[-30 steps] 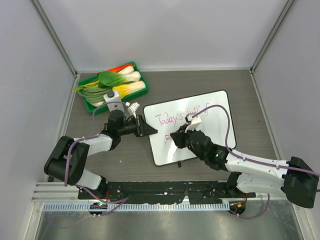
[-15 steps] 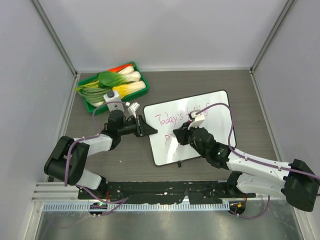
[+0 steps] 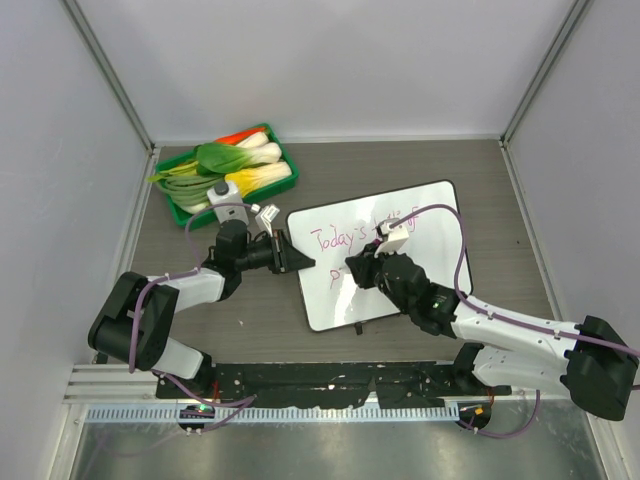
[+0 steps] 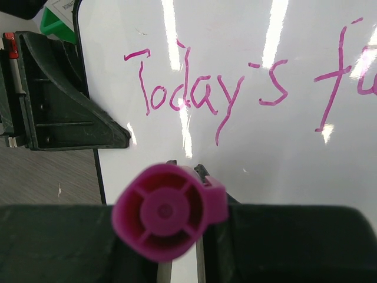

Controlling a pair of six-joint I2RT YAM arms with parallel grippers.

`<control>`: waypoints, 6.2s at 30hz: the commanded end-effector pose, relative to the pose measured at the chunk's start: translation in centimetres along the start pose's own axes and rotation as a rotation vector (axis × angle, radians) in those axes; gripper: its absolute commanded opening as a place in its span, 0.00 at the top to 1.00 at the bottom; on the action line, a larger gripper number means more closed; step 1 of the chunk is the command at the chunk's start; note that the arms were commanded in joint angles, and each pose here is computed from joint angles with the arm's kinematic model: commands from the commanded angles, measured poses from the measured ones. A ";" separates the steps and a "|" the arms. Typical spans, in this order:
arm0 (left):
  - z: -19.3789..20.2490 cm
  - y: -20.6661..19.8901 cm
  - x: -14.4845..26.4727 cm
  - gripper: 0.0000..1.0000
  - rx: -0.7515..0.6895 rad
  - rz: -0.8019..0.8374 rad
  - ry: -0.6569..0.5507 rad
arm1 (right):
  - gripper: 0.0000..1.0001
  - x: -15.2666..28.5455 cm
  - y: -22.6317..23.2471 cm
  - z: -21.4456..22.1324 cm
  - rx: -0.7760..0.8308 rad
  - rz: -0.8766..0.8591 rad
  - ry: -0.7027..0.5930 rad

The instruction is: Write a sentence on the whiteboard

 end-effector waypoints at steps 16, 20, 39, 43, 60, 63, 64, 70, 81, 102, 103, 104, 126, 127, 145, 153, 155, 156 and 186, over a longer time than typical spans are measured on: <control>-0.6 4.2 0.0 1.00 -0.075 -0.201 -0.069 | 0.98 0.1 -1.1 0.1 0.031 0.046 0.013; -0.6 4.1 -0.1 1.00 -0.078 -0.194 -0.068 | 0.99 0.2 -1.1 1.1 0.034 0.036 0.047; -0.5 4.2 -0.2 1.00 -0.073 -0.196 -0.063 | 0.99 1.1 -1.5 3.2 0.013 0.001 0.103; -0.6 4.2 -0.2 1.00 -0.074 -0.195 -0.064 | 0.98 1.0 -1.5 3.1 0.012 0.003 0.095; -0.4 4.2 -0.2 1.00 -0.073 -0.191 -0.052 | 0.99 -0.4 -1.5 -0.6 0.107 0.080 0.007; -0.5 4.2 -0.3 1.00 -0.074 -0.188 -0.053 | 0.99 -0.5 -1.7 -0.9 0.117 0.092 0.005; -0.4 4.2 -0.3 1.00 -0.073 -0.188 -0.051 | 0.98 -0.5 -1.7 -1.0 0.118 0.093 0.004; -0.5 4.2 -0.2 1.00 -0.074 -0.192 -0.056 | 0.99 -0.8 -1.9 -1.3 0.116 0.106 -0.003; -0.4 4.2 -0.2 1.00 -0.074 -0.191 -0.052 | 0.99 -0.4 -2.4 -1.2 0.105 0.117 0.001; -0.5 4.2 -0.2 1.00 -0.077 -0.190 -0.053 | 0.98 0.5 -0.9 -4.0 0.069 0.035 -0.071; -0.5 4.2 -0.2 1.00 -0.076 -0.191 -0.052 | 0.98 0.3 -1.1 -3.8 0.072 0.044 -0.064; -0.4 4.2 -0.2 1.00 -0.077 -0.189 -0.050 | 0.99 0.2 -1.2 -3.7 0.074 0.049 -0.063; -0.5 4.4 -0.3 1.00 -0.069 -0.196 -0.048 | 0.98 0.1 -1.8 -0.6 0.112 0.038 0.036; -0.4 4.4 -0.3 1.00 -0.068 -0.195 -0.045 | 0.98 0.2 -1.9 -0.4 0.116 0.041 0.046; -0.5 4.5 -0.4 1.00 -0.066 -0.197 -0.046 | 0.99 0.7 -3.6 0.0 0.130 0.147 0.047; -0.4 4.4 -0.4 1.00 -0.068 -0.195 -0.043 | 0.99 0.2 -2.9 -2.6 0.120 0.153 -0.030; -0.4 4.4 -0.4 1.00 -0.067 -0.194 -0.042 | 0.99 0.0 -2.7 -3.0 0.123 0.152 -0.038; -0.4 4.4 -0.4 1.00 -0.070 -0.196 -0.044 | 0.99 -0.2 -2.6 -3.0 0.126 0.150 -0.034; -0.4 4.3 -0.3 1.00 -0.072 -0.195 -0.046 | 0.99 1.5 -2.0 -4.4 0.001 -0.005 -0.094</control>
Point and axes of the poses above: each gripper's point midway between its finger pads, its own x axis back along the fingers, its own y axis along the line the jaws close on, z = x × y, the point moved 5 cm from there along x, back along the fingers, and after that the axes turned 7 degrees about x, right-handed, at the moved point
